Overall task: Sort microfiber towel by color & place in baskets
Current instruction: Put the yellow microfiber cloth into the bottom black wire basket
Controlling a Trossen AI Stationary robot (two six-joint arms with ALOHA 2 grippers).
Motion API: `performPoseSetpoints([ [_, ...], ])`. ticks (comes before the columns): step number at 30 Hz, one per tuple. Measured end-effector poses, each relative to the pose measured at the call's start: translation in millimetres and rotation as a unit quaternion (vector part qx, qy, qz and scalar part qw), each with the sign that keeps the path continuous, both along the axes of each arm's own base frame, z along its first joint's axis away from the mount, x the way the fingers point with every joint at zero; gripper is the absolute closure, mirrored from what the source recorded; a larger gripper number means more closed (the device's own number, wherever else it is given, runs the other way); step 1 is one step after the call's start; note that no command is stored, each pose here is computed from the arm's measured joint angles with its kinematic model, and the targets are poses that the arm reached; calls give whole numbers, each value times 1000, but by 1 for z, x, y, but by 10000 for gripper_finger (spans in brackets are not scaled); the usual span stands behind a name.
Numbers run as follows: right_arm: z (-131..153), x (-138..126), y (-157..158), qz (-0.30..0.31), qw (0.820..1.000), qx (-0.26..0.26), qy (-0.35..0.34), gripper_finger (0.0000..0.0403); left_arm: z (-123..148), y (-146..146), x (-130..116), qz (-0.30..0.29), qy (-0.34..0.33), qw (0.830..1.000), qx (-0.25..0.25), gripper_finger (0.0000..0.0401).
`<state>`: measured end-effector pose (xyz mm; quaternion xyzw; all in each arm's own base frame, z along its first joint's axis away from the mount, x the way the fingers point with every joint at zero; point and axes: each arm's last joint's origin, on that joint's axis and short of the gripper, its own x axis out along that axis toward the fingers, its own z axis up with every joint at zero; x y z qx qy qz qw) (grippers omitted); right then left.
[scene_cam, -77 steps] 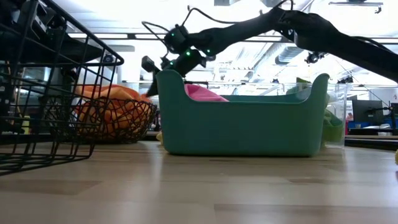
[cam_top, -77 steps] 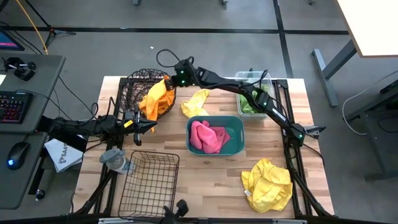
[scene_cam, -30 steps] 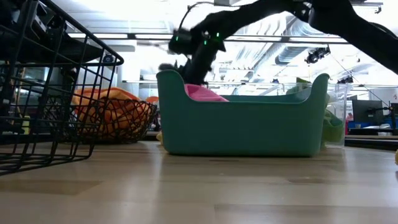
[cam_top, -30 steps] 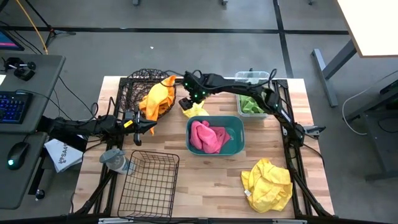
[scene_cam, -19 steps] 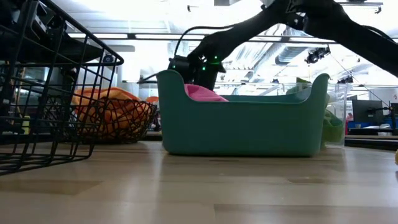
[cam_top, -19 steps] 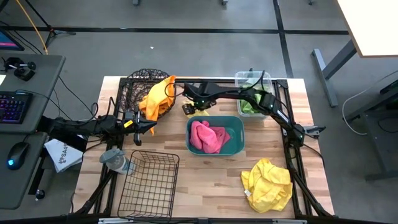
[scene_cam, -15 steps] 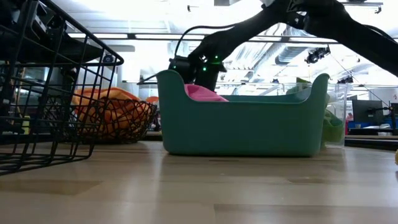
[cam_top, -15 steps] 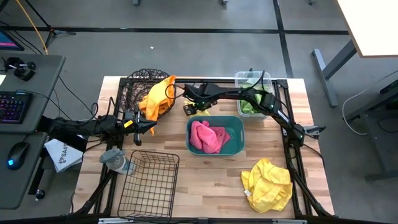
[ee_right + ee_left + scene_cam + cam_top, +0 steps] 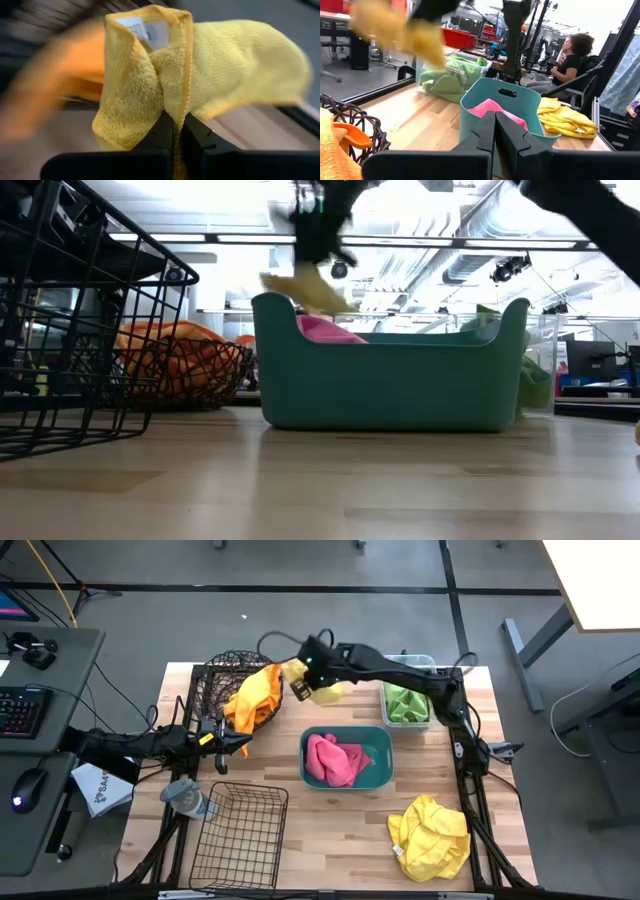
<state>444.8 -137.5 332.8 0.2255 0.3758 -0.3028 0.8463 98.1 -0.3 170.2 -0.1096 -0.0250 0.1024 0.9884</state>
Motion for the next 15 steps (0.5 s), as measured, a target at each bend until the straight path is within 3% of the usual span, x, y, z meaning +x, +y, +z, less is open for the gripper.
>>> performPoseSetpoints([
  [3,49,-2,39,88,992,11,-95,398,0,0,0,0,0,1000,0,401],
  [6,68,-2,90,196,965,57,-163,400,0,0,0,0,0,1000,0,401],
  [10,57,7,175,303,933,86,-172,400,0,0,0,0,0,1000,0,401],
  [15,8,28,268,367,897,88,-230,400,0,0,0,0,0,1000,0,401],
])
